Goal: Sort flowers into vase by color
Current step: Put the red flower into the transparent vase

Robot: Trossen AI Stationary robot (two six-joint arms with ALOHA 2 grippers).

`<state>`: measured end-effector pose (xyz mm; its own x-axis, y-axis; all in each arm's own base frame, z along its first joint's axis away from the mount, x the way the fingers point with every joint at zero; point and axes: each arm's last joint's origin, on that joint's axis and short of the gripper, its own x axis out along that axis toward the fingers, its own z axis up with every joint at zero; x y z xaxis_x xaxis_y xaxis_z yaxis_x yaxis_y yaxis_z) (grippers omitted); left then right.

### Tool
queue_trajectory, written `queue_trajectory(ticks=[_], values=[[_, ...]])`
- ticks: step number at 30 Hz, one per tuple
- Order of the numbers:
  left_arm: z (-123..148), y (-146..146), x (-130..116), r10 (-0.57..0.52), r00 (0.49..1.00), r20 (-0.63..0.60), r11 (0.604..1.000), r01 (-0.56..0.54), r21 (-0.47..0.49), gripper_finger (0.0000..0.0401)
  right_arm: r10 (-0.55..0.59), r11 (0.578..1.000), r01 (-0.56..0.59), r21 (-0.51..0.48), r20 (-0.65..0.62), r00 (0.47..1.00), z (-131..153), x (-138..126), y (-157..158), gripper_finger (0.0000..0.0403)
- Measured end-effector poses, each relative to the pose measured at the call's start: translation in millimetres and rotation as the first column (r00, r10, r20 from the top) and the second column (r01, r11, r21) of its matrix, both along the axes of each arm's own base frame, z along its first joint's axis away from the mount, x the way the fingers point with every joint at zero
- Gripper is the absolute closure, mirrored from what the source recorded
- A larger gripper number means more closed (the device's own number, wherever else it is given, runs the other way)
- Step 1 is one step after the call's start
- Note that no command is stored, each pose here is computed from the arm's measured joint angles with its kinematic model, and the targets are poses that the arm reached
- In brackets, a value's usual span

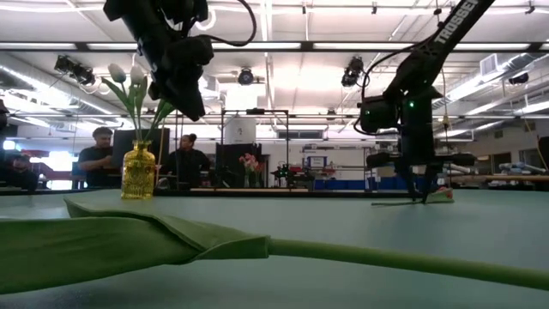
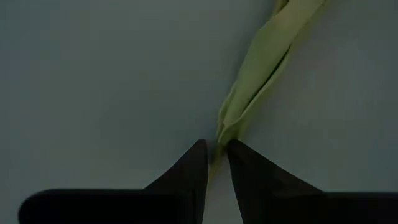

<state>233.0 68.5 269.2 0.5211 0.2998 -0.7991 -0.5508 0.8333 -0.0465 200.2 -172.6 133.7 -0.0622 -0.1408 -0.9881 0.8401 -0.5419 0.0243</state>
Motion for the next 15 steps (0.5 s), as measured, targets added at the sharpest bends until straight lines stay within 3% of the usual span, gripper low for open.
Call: queue_trajectory(ticks=[10,15], values=[[0,10,-3,0.001,1.000,-0.015,1.000,-0.001,0.027,0.0227,-0.035,0.999,0.035,0.034,0.006,0.999,-5,-2,-2,0.0330],[0,14,-4,-0.021,0.999,-0.031,0.998,0.022,0.051,0.0227,0.015,0.999,-0.016,0.034,0.006,1.000,-4,-2,-2,0.0388]])
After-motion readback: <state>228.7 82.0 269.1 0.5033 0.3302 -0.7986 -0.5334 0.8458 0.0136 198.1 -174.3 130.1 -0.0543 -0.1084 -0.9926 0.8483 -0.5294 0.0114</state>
